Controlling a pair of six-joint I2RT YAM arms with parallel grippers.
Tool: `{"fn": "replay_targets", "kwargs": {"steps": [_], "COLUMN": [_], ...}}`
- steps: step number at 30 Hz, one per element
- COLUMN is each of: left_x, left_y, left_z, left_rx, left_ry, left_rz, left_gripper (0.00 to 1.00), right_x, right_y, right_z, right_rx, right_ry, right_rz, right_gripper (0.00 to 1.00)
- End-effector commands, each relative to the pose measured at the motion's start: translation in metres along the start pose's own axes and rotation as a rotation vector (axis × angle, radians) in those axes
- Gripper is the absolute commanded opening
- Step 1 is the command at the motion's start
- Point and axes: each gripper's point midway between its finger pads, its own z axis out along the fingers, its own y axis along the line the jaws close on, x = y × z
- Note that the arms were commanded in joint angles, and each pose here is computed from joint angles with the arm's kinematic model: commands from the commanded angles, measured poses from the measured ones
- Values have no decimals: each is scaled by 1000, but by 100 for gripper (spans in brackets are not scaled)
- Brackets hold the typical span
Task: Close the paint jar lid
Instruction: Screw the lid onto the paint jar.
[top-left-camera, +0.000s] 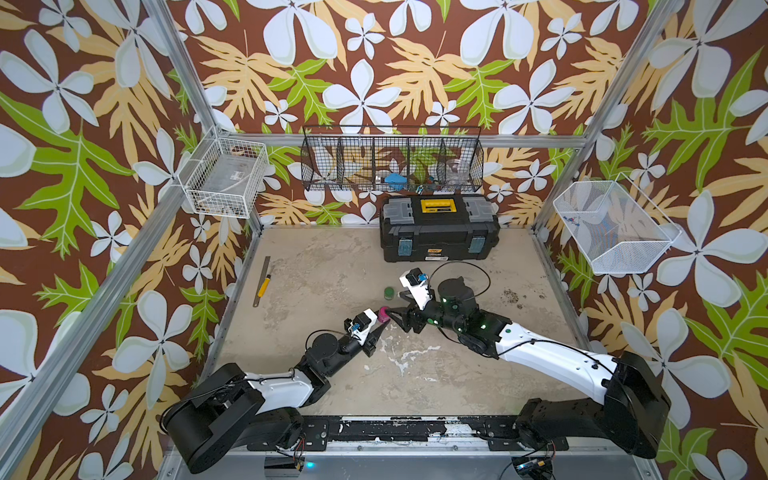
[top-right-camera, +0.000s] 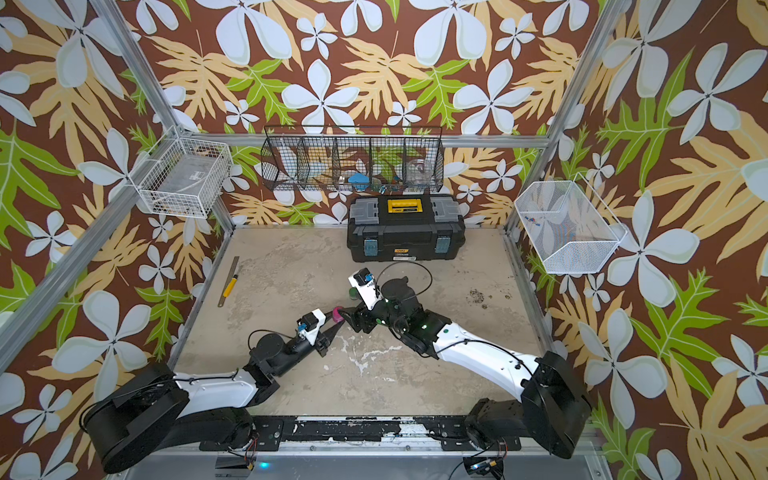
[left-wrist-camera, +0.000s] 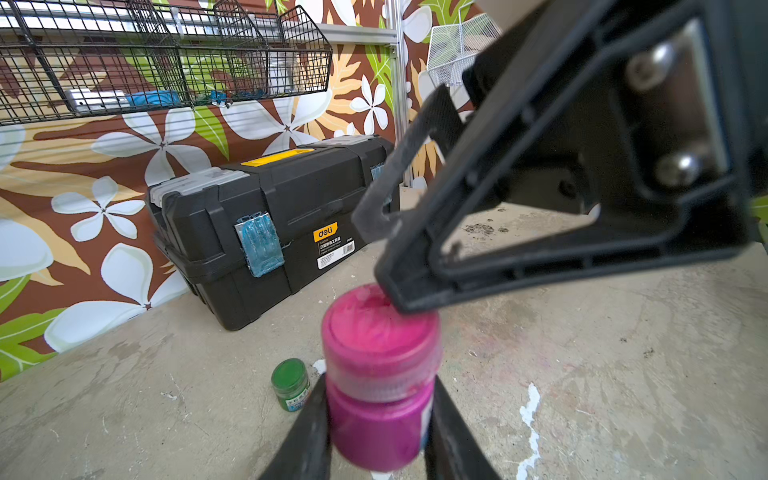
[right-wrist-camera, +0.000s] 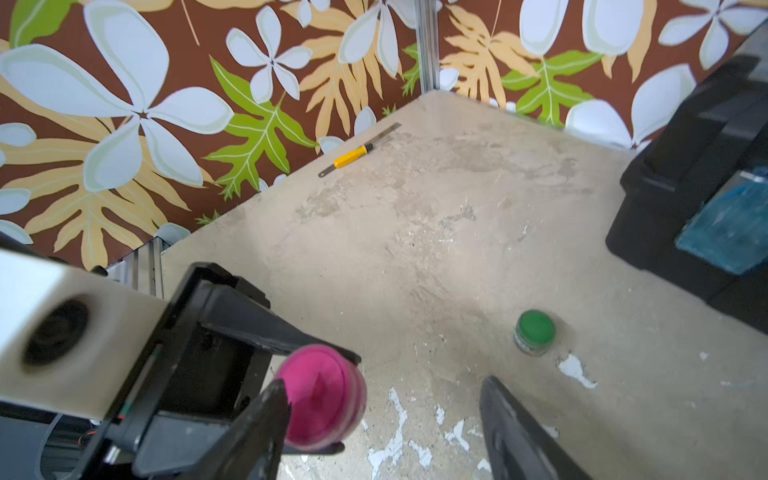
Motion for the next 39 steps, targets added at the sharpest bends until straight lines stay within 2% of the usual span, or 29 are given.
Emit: {"fn": "replay_targets", "kwargs": {"steps": [1, 9, 14, 17, 20, 25, 31, 39], "left_x": [-9, -10, -11, -10, -11, -10, -12, -11], "left_y": [2, 2, 1, 1, 0, 0, 1, 1], "left_z": [0, 0, 0, 0, 0, 0, -1, 0], "left_rx": [-6, -5, -3, -1, 3, 5, -4, -3], "left_ry": [-36, -39, -41, -41, -43, -41, -46, -41], "left_rz": [3, 3, 3, 2, 0, -1, 4, 4], "left_gripper": [3, 3, 3, 3, 3, 3, 4, 3], "right_x": [2, -14, -37, -45, -35, -23, -20, -8], "right_y": [0, 5, 13, 22, 36, 40, 35, 35], "right_z": [4, -1, -15, -29, -41, -36, -19, -6], "right_rx": [-11, -22, -88, -241, -433, -578, -622, -626], "right_ry": [-6, -31, -38, -8, 54, 89, 88, 132], "right_rz": [14, -11, -142, -237, -368, -527, -597, -622], "right_gripper": [73, 72, 73, 73, 71, 69, 65, 64]}}
